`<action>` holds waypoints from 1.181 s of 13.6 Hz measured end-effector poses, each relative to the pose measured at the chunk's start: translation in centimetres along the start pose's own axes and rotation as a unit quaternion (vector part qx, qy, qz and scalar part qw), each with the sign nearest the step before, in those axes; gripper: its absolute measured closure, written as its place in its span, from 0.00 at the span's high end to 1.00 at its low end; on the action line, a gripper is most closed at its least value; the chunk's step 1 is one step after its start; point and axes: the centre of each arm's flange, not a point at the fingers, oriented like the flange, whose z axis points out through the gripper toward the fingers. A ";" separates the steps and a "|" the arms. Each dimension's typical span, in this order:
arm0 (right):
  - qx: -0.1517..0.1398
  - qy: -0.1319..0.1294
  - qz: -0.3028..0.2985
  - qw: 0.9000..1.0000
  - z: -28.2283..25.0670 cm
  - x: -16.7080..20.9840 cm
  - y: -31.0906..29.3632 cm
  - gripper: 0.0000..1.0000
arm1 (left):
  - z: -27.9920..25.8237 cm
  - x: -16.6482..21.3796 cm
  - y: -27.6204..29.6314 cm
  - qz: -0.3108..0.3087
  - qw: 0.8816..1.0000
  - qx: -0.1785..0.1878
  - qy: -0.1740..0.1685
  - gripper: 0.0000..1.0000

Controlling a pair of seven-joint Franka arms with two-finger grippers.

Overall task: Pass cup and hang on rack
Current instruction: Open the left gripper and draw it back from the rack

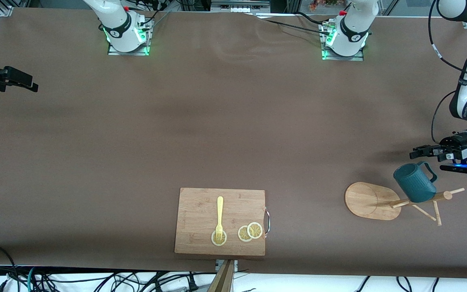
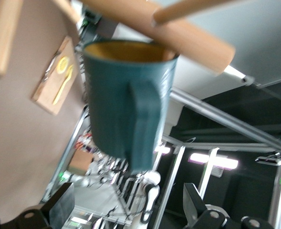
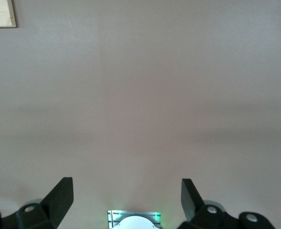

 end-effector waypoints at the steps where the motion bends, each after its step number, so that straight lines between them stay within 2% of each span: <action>1: 0.000 -0.002 -0.003 1.000 -0.1 -0.2 -0.3 1.00 | -0.2 -0.6 0.4 -0.001 1.000 0.027 -0.012 1.00; 5: -0.004 0.006 -0.021 1.000 -2.0 -1.6 -2.4 1.00 | -0.4 -3.6 2.7 -0.006 0.989 0.137 -0.059 1.00; 9: -0.004 0.008 -0.021 1.000 -2.3 -2.3 -2.5 1.00 | -0.4 -6.1 4.6 -0.012 0.968 0.232 -0.091 1.00; 13: -0.004 0.002 -0.021 1.000 -1.8 -2.2 -2.5 1.00 | 0.9 -7.7 6.1 -0.016 0.942 0.313 -0.120 1.00; 16: -0.004 0.002 -0.021 1.000 -1.7 -2.2 -2.5 1.00 | 2.9 -8.2 8.8 -0.002 0.913 0.385 -0.138 1.00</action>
